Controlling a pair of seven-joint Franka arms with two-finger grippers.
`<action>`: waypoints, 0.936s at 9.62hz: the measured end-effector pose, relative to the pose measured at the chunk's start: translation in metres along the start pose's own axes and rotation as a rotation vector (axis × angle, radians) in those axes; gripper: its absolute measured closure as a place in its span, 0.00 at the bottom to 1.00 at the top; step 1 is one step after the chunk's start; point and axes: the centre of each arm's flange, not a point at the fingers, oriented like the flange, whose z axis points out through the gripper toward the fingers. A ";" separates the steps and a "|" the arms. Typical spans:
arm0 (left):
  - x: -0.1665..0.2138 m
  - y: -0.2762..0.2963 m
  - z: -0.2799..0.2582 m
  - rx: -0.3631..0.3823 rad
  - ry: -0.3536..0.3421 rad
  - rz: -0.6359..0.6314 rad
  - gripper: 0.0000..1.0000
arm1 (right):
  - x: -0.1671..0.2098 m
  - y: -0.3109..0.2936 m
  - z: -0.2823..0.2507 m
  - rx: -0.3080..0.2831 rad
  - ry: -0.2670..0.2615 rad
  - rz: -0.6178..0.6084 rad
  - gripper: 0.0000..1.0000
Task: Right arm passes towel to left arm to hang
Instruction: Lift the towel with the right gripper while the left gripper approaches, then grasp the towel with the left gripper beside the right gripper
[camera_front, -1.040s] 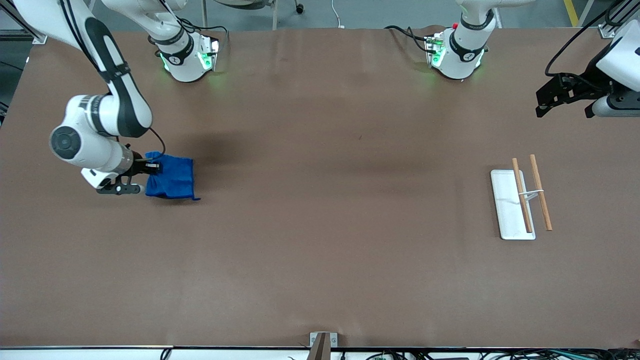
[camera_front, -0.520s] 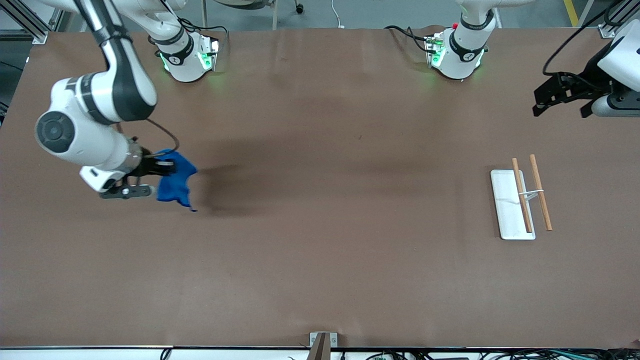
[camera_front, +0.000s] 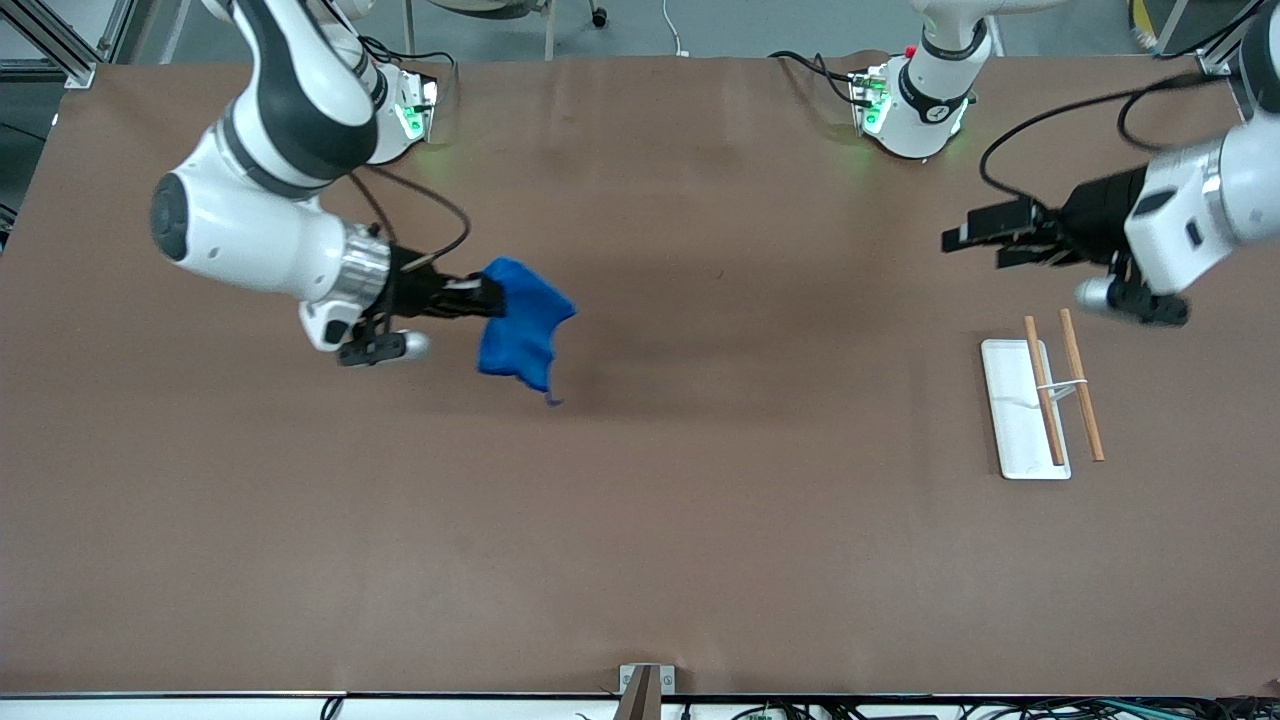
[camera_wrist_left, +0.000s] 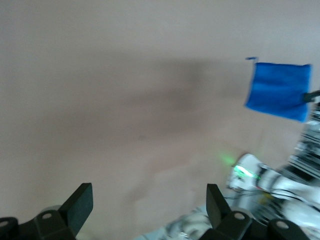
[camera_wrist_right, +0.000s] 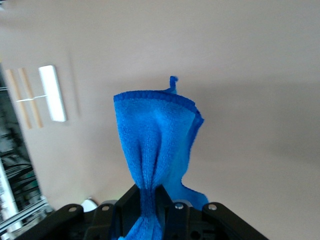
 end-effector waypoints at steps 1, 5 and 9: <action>0.019 -0.024 0.020 -0.152 -0.049 -0.004 0.00 | -0.008 -0.017 0.010 0.080 -0.018 0.027 0.84; 0.075 -0.128 0.171 -0.830 -0.164 0.114 0.00 | -0.013 -0.044 0.018 0.393 -0.054 0.178 0.84; 0.083 -0.100 0.273 -1.227 -0.227 0.172 0.00 | -0.023 -0.065 0.060 0.598 -0.085 0.214 0.84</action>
